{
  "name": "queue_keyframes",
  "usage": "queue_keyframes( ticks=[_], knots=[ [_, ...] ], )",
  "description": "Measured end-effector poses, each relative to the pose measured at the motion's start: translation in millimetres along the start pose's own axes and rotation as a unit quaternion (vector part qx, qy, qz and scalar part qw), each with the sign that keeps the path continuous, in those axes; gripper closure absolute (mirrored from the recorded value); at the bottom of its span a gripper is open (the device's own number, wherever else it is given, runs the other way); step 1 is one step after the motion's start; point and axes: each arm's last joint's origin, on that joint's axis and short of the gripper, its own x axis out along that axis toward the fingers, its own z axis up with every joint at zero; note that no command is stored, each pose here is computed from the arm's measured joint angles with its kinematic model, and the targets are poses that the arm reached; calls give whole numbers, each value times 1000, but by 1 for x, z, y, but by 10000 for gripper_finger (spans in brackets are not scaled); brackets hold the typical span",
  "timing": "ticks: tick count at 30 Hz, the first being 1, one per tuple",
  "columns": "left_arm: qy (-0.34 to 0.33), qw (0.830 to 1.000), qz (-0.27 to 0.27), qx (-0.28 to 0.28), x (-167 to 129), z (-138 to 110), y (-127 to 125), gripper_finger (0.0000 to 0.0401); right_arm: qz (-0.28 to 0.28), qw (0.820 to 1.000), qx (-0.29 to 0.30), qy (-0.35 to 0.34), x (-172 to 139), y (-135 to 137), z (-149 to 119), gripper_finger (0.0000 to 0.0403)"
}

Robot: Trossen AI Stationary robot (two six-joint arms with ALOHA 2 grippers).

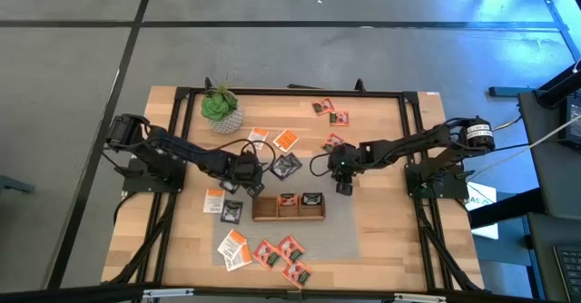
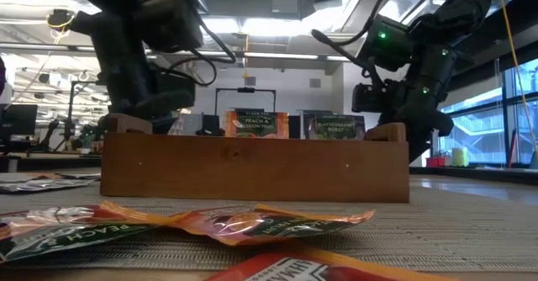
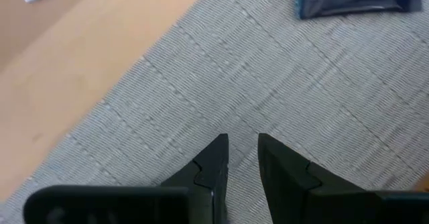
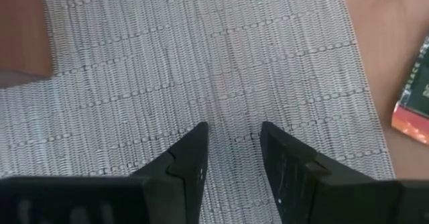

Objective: Pick & Place Tea
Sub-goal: Put the orange tea bag into the middle section of the wooden organizer

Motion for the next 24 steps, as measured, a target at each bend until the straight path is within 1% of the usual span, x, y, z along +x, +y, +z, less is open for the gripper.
queue_keyframes(
  ticks=[4, 9, 15, 20, 24],
  knots=[
    [-1, 1000, 5, 4, 2, 5, 4, 324, 13, 1000, 18, 3, 0, 0, 0, 261],
    [-3, 1000, 9, 10, 3, 10, 8, 323, 16, 1000, 23, 12, 0, 5, -2, 261],
    [-4, 1000, 11, 17, 4, 12, 10, 324, -4, 1000, 16, 4, -1, 8, -2, 261],
    [-14, 1000, 0, 15, 3, 15, 8, 322, 3, 1000, 15, -2, -18, 9, 5, 261],
    [-33, 999, -15, 36, 3, 18, 5, 321, 2, 999, 14, -35, -41, 10, 20, 261]
  ],
)
